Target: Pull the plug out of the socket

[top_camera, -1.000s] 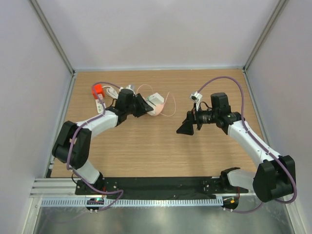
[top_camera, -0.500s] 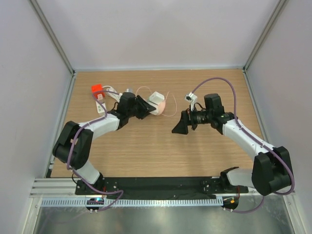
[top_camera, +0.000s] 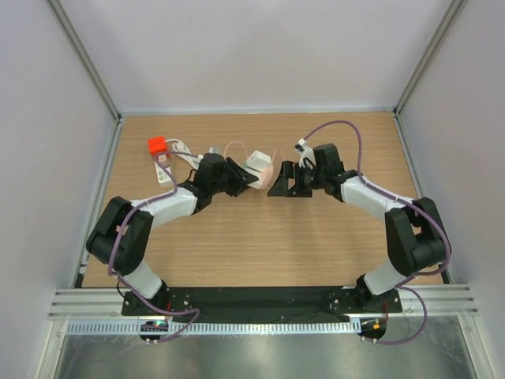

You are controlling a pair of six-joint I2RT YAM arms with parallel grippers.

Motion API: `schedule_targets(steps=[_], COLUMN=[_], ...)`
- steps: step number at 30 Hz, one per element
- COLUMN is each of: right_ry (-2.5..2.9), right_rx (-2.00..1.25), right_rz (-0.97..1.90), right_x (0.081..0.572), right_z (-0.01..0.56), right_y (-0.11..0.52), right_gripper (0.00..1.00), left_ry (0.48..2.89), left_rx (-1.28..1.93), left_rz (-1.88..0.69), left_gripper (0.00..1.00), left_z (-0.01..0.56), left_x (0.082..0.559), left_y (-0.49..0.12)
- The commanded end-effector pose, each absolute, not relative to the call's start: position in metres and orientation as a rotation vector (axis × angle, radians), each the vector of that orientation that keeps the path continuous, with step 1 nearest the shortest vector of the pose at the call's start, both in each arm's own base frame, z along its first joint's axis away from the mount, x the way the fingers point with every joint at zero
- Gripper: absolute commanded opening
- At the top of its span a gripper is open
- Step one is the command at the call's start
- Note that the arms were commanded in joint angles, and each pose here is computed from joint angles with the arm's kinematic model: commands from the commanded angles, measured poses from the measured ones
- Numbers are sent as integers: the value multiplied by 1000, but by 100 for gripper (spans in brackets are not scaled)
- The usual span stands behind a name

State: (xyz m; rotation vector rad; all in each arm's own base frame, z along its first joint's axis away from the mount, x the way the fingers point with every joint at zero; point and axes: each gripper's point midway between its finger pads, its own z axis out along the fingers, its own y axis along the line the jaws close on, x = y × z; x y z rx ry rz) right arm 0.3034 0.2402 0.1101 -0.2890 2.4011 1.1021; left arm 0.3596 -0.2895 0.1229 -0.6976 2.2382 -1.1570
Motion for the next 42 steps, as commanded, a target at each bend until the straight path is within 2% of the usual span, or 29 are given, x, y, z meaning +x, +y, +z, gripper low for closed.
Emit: schedule_targets(steps=[1,9,15,19,25,28,29,32,33,42], right_ry=[2268,2278,2275,2256,2262,2261,2256,2244,2239,2179], right_rx=[-146,36,110,170,201,203,202,184,175,122], right_rz=[1119,1080,1022,1001,1012,1015,1015,1003,992,536], right_x=[345,374,389,396,398,399,399,401,401,413], right_z=[148,131,123,122,113,112,113,116,117,119], right_y=[254,260,258,255,260,261,262,261,259,199], right_gripper=[99,93,83,70,60,50,40,19,3,1], left_ry=[2034,2014,2002,1995,1982,1980,1977,1977,1980,2013], left_rx=[-586,-606,-621,-637,-664,-676,-679,-679,-677,-664], left_rz=[-1367,-1422,-1452,-1473,-1508,-1528,-1535,-1555,-1556,-1471], left_gripper=[0,0,0,0,0,0,0,0,0,0], left_z=[193,194,197,198,199,198,197,198,196,190], left_x=[362,353,348,346,345,345,345,343,343,336], left_y=[-308,-318,-323,-326,-333,-337,-339,-342,-343,-332])
